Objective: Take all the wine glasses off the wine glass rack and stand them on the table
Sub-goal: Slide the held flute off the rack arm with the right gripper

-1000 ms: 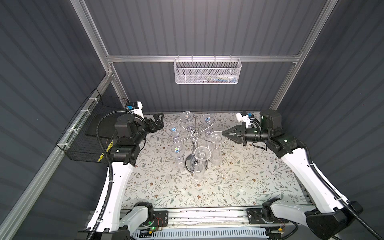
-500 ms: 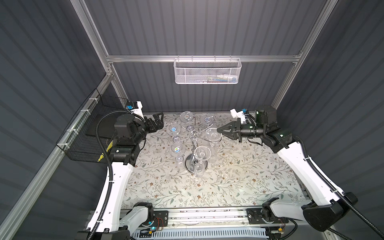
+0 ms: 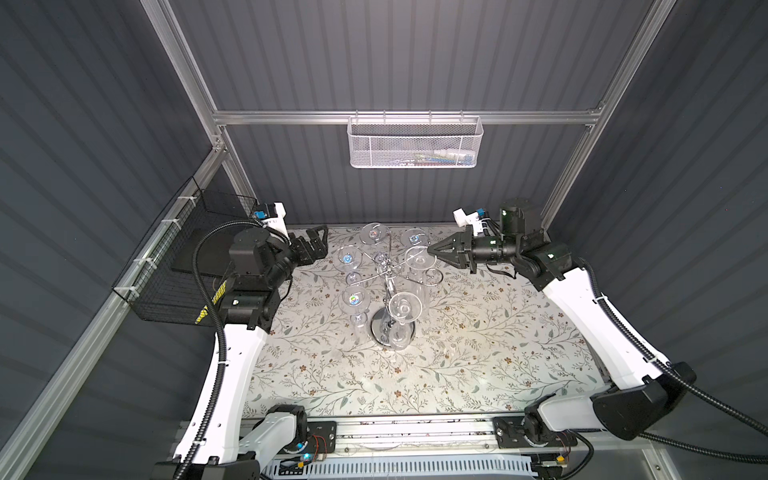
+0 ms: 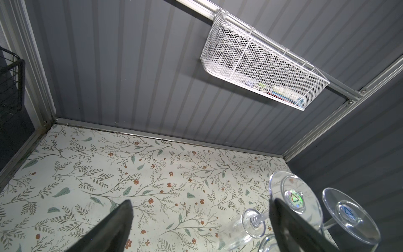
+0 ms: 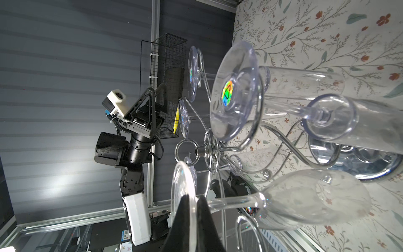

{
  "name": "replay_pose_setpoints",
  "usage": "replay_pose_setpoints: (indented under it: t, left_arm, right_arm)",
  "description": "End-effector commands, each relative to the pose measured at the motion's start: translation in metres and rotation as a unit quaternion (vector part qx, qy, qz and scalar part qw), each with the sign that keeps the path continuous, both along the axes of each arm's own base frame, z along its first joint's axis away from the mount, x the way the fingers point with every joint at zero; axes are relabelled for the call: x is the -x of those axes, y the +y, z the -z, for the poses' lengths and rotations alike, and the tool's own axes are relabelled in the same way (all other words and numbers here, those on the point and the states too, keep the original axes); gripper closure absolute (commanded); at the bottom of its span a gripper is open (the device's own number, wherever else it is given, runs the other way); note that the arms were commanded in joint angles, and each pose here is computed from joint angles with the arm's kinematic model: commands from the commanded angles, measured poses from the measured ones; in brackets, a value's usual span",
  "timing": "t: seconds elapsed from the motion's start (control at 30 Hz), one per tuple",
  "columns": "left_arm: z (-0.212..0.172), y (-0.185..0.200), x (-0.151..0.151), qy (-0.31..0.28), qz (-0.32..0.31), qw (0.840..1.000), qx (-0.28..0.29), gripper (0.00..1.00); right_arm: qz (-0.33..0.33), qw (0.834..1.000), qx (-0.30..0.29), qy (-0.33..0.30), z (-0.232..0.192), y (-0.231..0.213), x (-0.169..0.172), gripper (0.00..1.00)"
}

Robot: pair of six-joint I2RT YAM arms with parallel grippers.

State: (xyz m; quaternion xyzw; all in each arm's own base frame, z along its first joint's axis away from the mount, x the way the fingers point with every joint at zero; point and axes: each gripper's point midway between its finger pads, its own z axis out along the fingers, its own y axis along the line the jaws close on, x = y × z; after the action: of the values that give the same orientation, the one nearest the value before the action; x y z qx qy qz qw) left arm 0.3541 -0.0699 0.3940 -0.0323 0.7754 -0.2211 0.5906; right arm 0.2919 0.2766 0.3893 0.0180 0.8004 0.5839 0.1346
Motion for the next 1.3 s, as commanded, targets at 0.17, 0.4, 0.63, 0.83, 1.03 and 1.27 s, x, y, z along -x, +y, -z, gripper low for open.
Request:
replay_pose_setpoints:
  t: [0.17,0.4,0.63,0.83,1.03,1.27]
  left_arm:
    - [0.006,0.0,0.002,0.008,0.004,1.0,0.003,0.01]
    - [0.007,-0.002,0.001,0.01,0.007,1.0,0.006,0.01]
    - [0.008,-0.002,-0.002,0.013,0.007,1.0,0.005,0.01]
    - [0.009,-0.001,-0.003,0.018,0.006,1.0,0.003,0.01]
    - [0.007,0.001,-0.001,0.015,-0.002,1.0,0.0,0.01]
    - [0.005,0.001,-0.001,0.014,0.0,1.0,0.001,0.01]
  right_arm:
    - [-0.011,1.0,-0.007,-0.009,-0.011,0.003,0.001,1.0]
    - [-0.001,1.0,-0.008,0.002,-0.007,-0.004,-0.006,1.0]
    - [0.009,1.0,-0.009,0.006,-0.004,-0.011,-0.013,1.0]
    - [0.016,1.0,-0.008,0.011,0.0,-0.018,-0.016,1.0]
    - [0.027,1.0,-0.008,0.008,0.001,-0.028,-0.015,1.0]
    - [0.038,0.999,-0.008,0.009,0.002,-0.038,-0.013,1.0]
